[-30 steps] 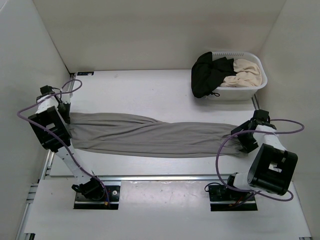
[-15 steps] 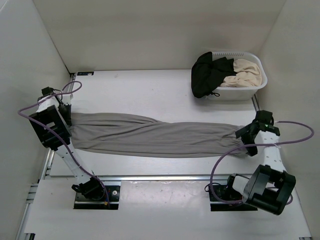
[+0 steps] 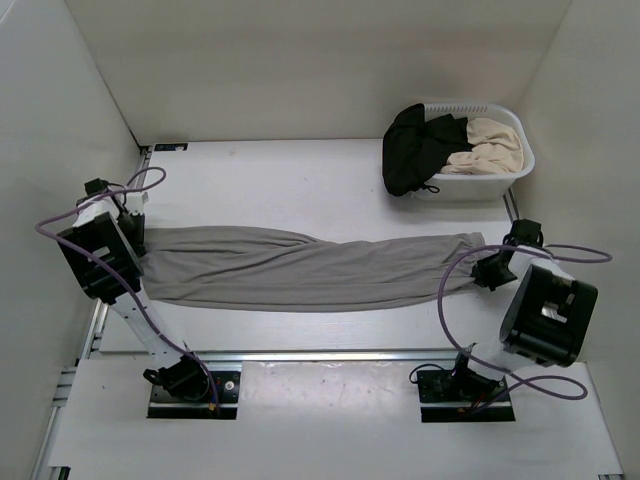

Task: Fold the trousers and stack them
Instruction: Fold the trousers

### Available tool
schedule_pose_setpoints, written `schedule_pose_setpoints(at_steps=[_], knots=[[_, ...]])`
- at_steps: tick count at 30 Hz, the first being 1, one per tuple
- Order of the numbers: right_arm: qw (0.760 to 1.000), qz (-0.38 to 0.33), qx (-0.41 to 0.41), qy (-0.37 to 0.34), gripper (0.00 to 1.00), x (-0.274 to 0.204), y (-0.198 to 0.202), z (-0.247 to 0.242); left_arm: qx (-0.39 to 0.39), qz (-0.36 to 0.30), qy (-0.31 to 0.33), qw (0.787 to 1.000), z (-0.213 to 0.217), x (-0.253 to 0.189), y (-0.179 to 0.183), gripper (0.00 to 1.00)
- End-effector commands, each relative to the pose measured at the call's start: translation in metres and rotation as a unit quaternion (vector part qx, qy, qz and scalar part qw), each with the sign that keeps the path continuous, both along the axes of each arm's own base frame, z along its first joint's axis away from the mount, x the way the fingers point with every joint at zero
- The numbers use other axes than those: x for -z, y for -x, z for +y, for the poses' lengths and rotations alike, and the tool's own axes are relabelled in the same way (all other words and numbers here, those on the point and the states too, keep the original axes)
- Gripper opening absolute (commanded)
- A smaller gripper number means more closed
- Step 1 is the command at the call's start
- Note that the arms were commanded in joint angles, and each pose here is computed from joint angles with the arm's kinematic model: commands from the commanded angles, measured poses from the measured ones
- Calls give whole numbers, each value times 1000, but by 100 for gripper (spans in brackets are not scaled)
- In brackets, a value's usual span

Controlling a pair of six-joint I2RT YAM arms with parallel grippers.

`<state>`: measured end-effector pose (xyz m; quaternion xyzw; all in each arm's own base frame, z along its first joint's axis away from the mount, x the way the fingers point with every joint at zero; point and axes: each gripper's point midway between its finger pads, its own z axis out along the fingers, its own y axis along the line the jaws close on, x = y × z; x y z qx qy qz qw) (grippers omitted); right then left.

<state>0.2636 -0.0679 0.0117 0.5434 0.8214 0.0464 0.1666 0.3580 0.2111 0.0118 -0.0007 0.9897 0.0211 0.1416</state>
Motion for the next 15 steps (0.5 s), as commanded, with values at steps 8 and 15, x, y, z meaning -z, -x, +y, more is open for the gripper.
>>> schedule_pose_setpoints(at_steps=[8,15], knots=[[998,51,14,22,0,27,8,-11,13,-13,23,1000,-17,-26,4,61],[980,29,38,194,0,-58,15,-69,49,-3,63,997,-37,-37,17,100]])
